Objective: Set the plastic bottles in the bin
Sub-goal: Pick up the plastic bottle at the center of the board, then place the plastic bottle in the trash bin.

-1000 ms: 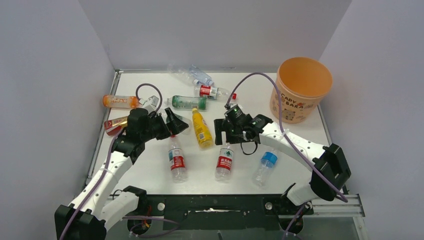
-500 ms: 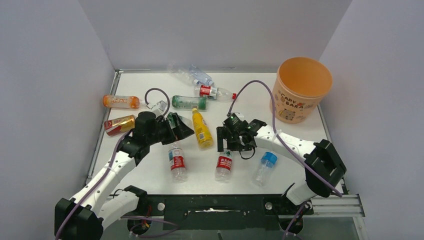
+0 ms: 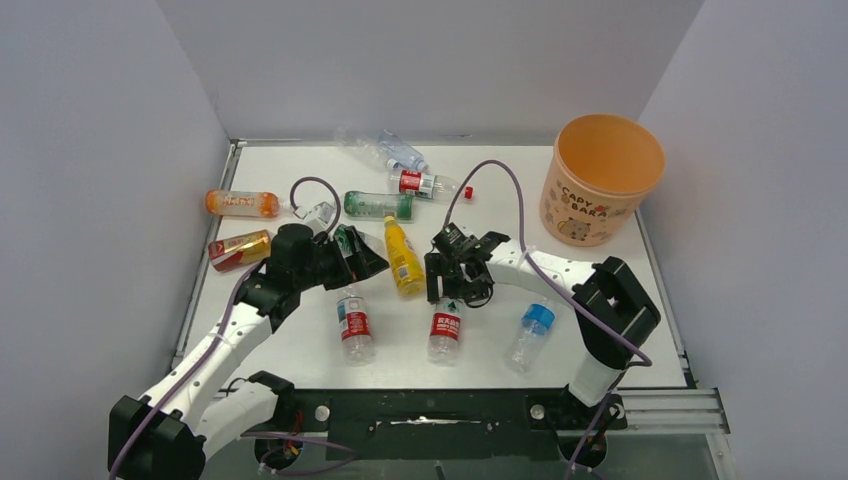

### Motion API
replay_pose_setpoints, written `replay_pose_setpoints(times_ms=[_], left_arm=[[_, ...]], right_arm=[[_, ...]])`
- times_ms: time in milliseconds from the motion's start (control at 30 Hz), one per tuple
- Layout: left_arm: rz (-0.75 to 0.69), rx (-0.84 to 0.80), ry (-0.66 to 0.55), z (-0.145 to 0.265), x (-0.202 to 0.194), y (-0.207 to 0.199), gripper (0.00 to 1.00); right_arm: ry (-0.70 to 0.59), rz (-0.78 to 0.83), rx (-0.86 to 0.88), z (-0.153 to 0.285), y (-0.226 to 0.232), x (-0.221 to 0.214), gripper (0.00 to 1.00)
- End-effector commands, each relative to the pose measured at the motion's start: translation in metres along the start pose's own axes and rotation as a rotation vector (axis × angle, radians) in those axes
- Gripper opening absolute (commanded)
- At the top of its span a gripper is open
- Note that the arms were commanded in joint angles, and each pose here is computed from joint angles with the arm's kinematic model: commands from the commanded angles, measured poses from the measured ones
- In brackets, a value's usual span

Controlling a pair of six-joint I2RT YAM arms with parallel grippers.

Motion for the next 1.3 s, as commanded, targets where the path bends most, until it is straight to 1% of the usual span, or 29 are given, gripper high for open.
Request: replay_pose_setpoints(times_ms=[0,133,200,233,367,500,733,933,1033,1267], left_arm=[[-0.044,-0.042,-0.072,0.008,0.018,-0.015,0.98],[-0.042,-0.046,-0.069,0.007,0.017,-0.014,0.98],[-0.04,-0.05,-0.069,0.006,0.017,-0.014,0.98],[-0.039,-0.051,-0.069,0.006,0.017,-0.014,0.98],[-0.038,-0.05,-0.069,0.006,0.016,-0.014,0.98],[-0.035,-0.047,-0.068,0.004,0.015,-0.013,0.98],[-0.024,-0.05,-0.066,-0.002,0.015,-0.012,0.98],[-0.018,-0.05,-0.055,-0.009,0.012,-0.012,0.98],[-0.018,-0.053,-0.05,-0.013,0.01,-0.011,0.98],[-0.025,-0.069,-0.035,-0.018,0.009,-0.013,0.98]], right_arm=[[-0.036,0.011,0.062,0.008,0.015,0.014,0.73],[-0.034,0.021,0.058,0.012,0.014,0.014,0.59],[-0.048,0.024,0.058,0.018,0.014,0.016,0.49],[-0.058,0.025,0.06,0.022,0.014,0.018,0.47],[-0.122,0.026,0.077,0.051,0.013,0.032,0.46],[-0.205,0.033,0.107,0.089,0.011,0.051,0.46],[-0.435,0.011,0.154,0.173,-0.016,0.108,0.47],[-0.655,-0.03,0.107,0.248,-0.055,0.167,0.48],[-0.781,-0.082,0.099,0.285,-0.08,0.198,0.48],[-1.052,-0.214,0.009,0.351,-0.144,0.257,0.49]])
Point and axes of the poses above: each gripper's point midway between its finger pads, its own z axis back along the fingers, its own y axis along the line the jaws close on, x = y × z, the point moved 5 cm from there along z, back along the fingers, and after that the axes turned 11 degrees about -z, right-handed, at the moved point
